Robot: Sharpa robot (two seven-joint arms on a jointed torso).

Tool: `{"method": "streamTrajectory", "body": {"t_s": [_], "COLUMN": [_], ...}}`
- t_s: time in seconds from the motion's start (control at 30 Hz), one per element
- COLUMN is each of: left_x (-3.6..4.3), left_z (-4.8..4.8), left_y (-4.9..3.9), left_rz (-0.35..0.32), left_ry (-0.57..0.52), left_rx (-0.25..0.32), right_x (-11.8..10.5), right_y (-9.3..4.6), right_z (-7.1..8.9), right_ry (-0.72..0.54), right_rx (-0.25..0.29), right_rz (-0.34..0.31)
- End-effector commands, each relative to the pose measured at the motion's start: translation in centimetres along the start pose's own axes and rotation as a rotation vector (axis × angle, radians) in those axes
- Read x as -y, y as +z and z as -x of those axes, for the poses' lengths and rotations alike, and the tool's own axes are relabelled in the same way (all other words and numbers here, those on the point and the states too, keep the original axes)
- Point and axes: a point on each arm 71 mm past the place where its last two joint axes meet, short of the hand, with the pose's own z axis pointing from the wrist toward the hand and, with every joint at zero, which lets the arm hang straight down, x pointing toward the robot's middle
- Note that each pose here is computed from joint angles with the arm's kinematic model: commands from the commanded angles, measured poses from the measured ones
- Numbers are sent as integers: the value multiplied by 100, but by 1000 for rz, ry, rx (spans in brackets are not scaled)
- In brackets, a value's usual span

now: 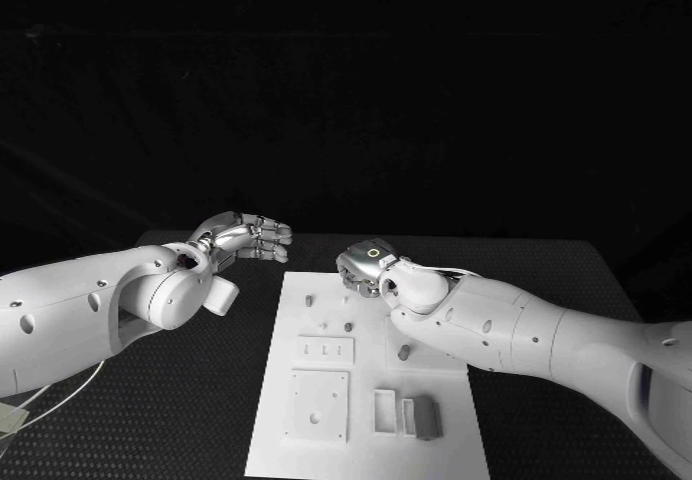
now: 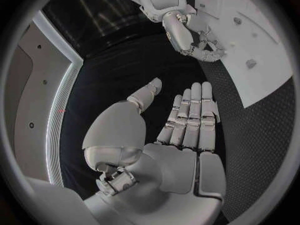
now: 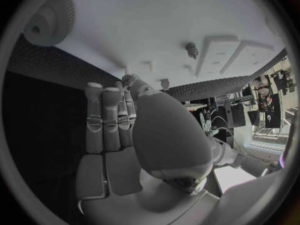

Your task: Assemble the parts on the task board

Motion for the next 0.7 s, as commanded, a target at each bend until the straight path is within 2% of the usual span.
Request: {"method": "streamTrajectory", "body": {"t_s": [0.03, 0.37, 0.7], "left_x": [20, 15, 17], "left_z": [-4, 1, -4], "left_y": [3, -3, -1], "left_rz": [-8, -3, -4], "left_ry": [-4, -4, -4], "left_rx": [0, -1, -1], "right_x": [-19, 21, -26], "right_y": [-14, -11, 14], "right_z": [-34, -56, -35], "right_ry": [-4, -8, 0], "right_rx": [-32, -50, -31], "right_rz": [8, -10, -9]}}
